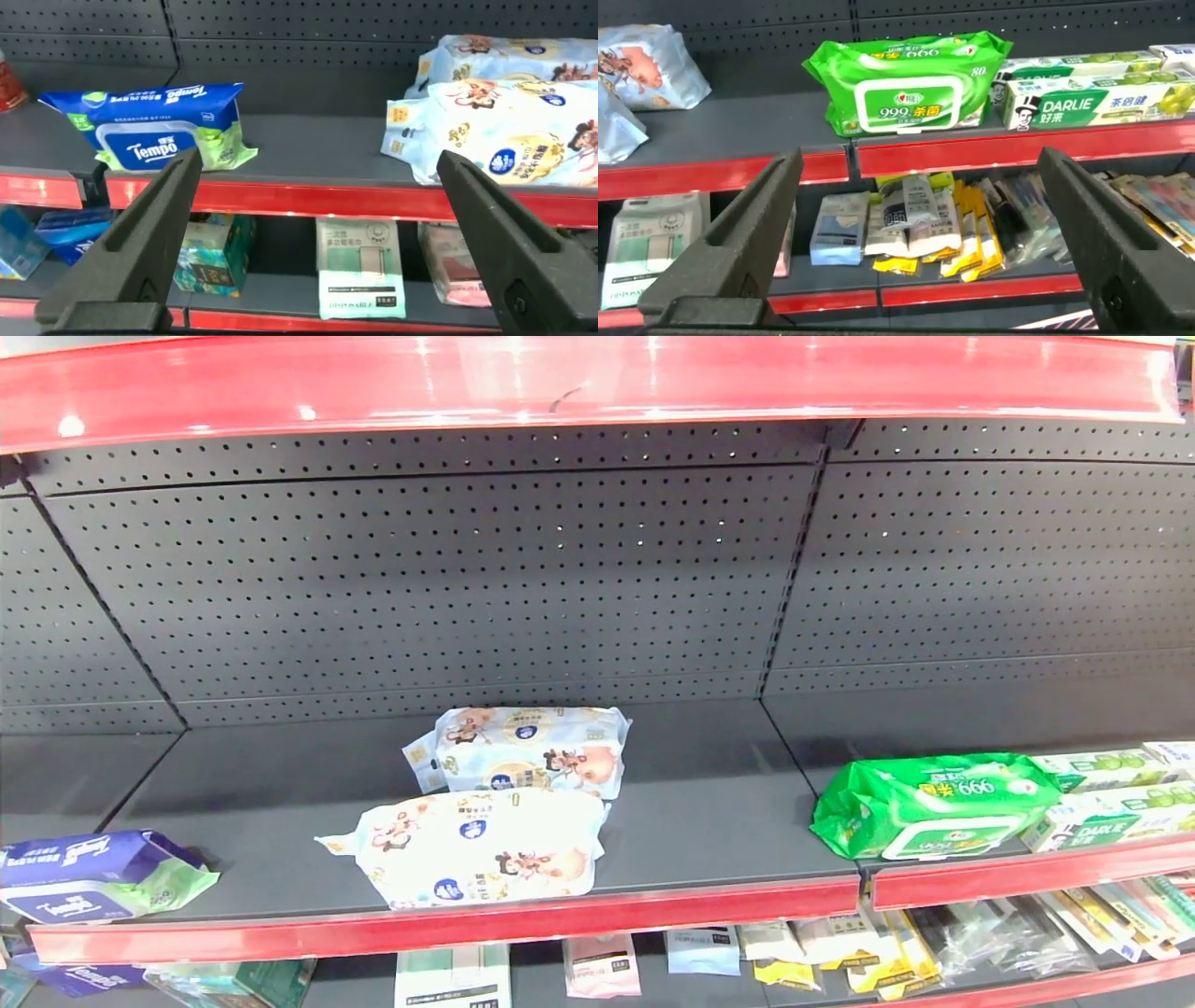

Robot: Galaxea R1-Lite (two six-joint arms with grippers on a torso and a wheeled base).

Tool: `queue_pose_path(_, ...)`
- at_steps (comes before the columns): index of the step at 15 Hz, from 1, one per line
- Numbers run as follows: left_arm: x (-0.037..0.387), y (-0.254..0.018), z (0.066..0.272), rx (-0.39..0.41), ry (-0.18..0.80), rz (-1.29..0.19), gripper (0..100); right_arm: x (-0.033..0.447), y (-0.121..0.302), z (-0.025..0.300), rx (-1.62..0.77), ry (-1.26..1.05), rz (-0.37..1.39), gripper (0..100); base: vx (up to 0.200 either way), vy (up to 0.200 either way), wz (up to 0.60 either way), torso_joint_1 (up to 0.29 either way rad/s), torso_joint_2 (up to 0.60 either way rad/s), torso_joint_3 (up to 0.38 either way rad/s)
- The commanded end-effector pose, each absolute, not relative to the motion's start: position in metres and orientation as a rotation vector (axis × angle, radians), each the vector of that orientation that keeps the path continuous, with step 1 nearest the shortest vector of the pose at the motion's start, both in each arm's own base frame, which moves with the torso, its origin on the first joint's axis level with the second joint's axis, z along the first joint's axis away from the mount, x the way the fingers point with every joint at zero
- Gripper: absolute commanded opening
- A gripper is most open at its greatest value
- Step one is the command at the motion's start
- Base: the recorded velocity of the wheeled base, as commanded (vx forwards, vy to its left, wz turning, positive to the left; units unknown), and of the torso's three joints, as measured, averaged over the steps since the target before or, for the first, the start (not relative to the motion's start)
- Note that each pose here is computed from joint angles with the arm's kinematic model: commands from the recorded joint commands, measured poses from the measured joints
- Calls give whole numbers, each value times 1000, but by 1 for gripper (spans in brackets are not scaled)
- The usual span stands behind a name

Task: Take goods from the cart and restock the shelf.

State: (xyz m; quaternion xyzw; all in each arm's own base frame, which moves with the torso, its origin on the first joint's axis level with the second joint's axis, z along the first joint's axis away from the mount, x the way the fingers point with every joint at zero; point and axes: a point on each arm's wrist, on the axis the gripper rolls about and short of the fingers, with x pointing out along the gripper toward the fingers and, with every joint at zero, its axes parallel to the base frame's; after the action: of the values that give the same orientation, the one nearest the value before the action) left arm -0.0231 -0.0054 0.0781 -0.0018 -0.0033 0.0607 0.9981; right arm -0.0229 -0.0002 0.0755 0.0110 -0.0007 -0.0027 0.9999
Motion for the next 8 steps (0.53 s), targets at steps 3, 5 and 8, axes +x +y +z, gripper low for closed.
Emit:
queue_pose_path(3, 25, 3, 227, -134, 26, 99, 100, -23, 0, 75, 21, 0, -5, 100, 0, 0, 0, 0, 0, 0)
queue_pose_path(5, 79, 14, 229, -72, 228, 181, 100, -23, 0, 75, 21, 0, -5, 100, 0, 0, 0, 0, 0, 0)
queue_pose_path(8, 142, 27, 204, -70, 487, 254, 100, -23, 0, 75, 20, 0, -5, 100, 0, 0, 0, 0, 0, 0)
